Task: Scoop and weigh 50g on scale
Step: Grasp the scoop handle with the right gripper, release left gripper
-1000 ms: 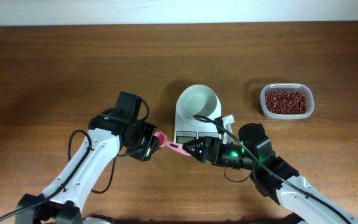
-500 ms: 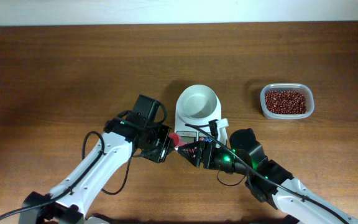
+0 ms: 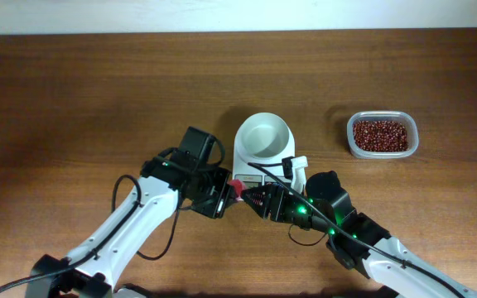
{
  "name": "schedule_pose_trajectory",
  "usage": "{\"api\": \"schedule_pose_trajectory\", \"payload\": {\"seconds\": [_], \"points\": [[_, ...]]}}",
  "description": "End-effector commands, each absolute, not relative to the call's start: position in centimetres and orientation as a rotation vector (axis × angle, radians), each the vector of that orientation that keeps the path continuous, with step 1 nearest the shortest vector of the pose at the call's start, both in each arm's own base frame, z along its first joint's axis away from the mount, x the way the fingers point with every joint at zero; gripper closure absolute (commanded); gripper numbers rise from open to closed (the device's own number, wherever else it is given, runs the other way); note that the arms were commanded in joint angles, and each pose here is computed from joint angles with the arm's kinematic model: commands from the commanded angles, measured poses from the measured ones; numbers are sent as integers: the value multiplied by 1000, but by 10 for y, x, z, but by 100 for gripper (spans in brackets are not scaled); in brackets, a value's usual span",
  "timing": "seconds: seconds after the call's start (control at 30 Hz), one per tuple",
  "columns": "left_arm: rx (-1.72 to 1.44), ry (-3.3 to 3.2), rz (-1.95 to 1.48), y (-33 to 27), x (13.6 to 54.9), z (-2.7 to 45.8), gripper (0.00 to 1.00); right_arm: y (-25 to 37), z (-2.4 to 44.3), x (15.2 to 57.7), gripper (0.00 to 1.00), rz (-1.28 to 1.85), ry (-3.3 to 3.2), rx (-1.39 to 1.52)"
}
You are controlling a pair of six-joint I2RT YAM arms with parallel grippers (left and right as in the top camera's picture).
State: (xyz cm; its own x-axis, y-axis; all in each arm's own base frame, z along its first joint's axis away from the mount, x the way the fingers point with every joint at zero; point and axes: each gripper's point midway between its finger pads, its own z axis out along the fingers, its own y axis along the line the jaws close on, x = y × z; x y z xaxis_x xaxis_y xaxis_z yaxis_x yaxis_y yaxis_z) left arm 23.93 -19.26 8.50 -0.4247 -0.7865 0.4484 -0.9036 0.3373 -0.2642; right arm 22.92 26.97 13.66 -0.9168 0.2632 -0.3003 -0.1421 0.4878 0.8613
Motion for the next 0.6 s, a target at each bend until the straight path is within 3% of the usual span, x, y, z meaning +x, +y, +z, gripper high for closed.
{"api": "schedule_pose_trajectory", "payload": {"seconds": [0.0,0.57], "points": [[1510,-2362,722,-197,236,89,100,272,141,232,52,1402,2328,93],[1546,-2397,693,-190,240,85,100,272,140,232,83,1401,2329,92]]}}
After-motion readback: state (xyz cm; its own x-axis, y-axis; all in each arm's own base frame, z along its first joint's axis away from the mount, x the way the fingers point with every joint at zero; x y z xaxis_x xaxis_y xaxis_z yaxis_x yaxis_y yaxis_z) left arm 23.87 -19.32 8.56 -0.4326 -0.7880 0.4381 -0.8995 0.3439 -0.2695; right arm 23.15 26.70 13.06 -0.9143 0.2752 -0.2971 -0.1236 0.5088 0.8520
